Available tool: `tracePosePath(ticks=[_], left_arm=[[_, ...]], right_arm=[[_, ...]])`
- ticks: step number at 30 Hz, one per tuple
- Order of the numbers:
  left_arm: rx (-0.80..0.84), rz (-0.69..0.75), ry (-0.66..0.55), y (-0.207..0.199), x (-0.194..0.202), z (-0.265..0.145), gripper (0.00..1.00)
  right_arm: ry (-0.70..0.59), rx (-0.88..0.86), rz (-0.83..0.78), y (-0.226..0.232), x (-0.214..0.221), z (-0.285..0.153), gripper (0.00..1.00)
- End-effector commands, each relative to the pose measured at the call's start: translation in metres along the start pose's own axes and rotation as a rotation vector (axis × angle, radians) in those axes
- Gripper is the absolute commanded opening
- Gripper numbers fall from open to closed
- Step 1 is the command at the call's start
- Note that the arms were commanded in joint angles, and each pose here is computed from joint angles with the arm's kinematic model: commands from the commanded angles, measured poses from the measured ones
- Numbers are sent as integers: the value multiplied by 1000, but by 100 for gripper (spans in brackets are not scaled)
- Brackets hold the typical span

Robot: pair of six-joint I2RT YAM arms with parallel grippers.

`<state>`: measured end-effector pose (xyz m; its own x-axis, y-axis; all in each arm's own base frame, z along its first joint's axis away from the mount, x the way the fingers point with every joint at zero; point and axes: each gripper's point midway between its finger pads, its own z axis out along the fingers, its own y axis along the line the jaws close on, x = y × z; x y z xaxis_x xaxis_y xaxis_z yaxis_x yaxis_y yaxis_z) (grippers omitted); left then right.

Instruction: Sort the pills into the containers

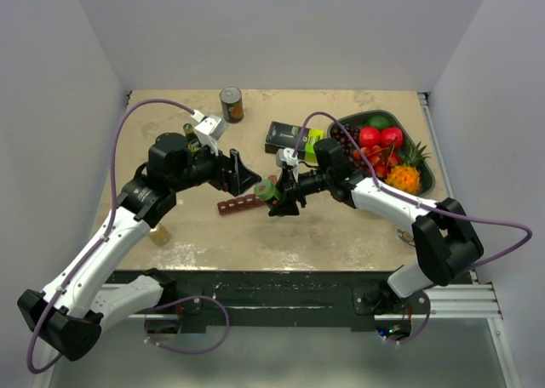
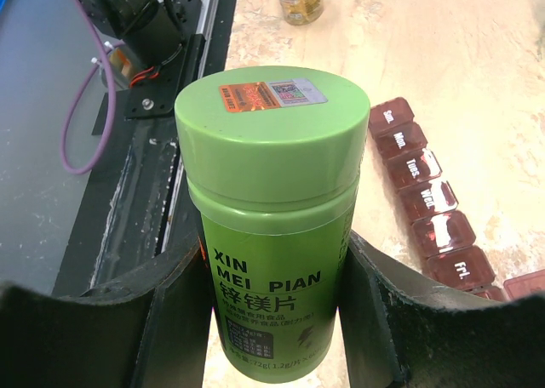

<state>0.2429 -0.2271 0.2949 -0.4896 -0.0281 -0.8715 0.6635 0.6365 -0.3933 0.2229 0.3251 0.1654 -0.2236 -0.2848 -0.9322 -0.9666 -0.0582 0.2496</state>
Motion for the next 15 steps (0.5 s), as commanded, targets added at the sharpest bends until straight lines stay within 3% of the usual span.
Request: tracePosePath(ticks=[1,7,15], left_arm=[[-23,-244,7,3,6,13,98],[-76,-361,43,9,16,17,98],[-95,-343,157,-2,46,41,98]], right_arm=[[-64,-16,-100,4,-36,-4,0],[-63,-15,-101,3,-36,-4,0],[-60,-16,-94,3,-35,-3,0]])
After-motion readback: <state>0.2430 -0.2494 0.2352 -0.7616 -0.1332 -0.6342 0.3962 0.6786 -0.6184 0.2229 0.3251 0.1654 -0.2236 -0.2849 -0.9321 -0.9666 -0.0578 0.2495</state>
